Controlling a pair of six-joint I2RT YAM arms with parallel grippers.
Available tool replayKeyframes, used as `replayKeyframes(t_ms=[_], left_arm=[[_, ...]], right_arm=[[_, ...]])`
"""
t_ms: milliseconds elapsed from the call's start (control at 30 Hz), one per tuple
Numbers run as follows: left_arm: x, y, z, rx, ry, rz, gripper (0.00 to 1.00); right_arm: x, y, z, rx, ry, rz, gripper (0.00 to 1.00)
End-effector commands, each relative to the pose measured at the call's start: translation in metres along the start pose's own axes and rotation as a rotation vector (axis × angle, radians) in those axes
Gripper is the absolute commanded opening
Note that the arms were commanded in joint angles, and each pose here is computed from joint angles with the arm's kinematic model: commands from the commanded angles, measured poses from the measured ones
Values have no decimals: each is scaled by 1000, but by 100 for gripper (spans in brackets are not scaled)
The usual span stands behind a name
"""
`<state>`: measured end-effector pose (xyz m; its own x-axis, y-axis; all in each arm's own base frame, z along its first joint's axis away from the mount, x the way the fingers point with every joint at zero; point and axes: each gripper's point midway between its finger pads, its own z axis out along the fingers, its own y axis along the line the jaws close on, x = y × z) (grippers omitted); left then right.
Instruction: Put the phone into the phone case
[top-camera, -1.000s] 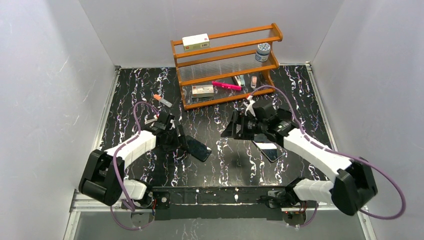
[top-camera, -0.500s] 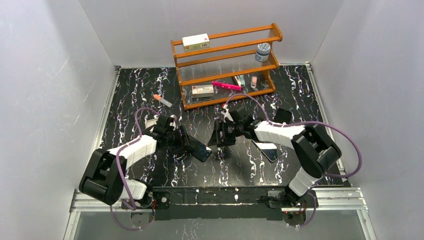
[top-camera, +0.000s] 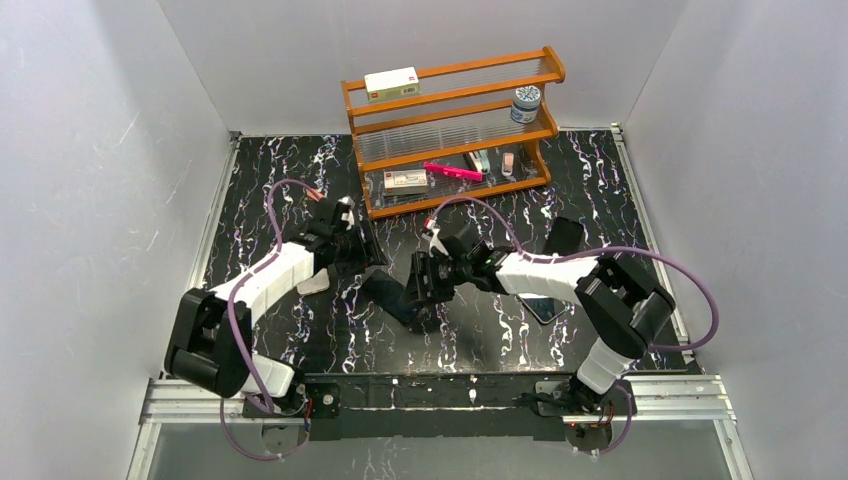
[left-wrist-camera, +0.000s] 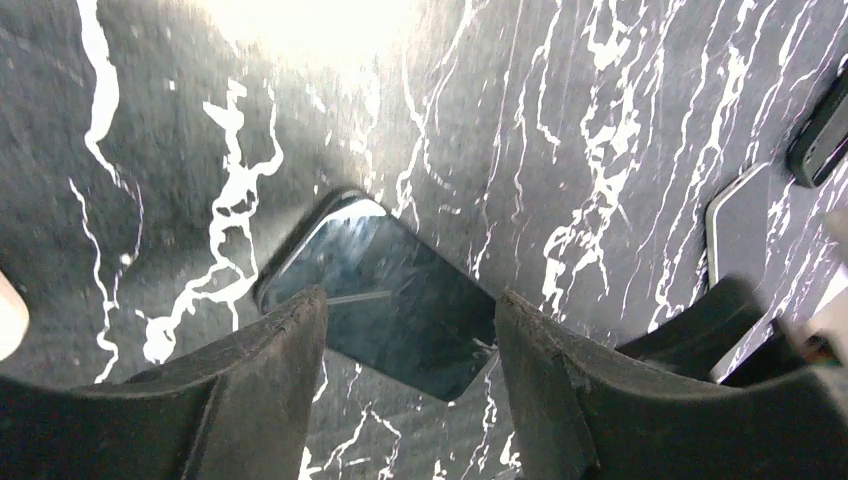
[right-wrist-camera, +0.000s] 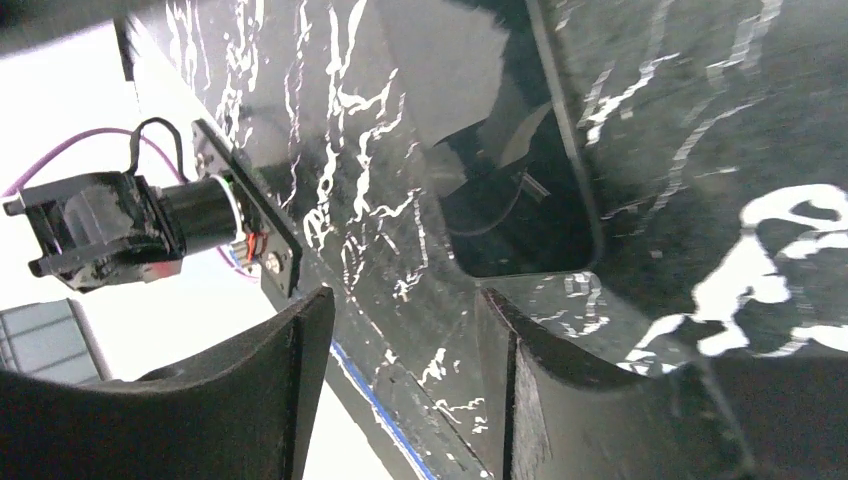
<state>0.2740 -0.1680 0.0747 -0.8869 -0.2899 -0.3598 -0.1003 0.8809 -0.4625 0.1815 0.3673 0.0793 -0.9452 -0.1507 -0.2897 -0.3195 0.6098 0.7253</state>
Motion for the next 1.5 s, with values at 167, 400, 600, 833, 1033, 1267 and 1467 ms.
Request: replayKeyframes(t_ms=[167, 400, 600, 833, 1033, 1267, 1467], left_arm=[[-27, -15, 22, 83, 8, 34, 60], [-18, -20, 35, 149, 46, 59, 59], [-16, -23, 42, 181, 67, 79, 59], [-2, -17, 57, 180, 127, 42, 58], [14, 7, 58, 63, 213, 50, 57], [46, 14, 33, 62, 282, 19, 55], [69, 5, 18, 122, 317, -32, 54]], right_arm=[[19, 53, 24, -105, -111, -41, 60], [28, 49, 43, -105, -166, 1, 61], [38, 42, 60, -54, -175, -14, 61], [34, 2, 65, 129, -235, 9, 61], [21, -23, 42, 266, -343, 0, 60], [13, -40, 31, 279, -383, 30, 60], [-2, -40, 25, 189, -390, 85, 63]])
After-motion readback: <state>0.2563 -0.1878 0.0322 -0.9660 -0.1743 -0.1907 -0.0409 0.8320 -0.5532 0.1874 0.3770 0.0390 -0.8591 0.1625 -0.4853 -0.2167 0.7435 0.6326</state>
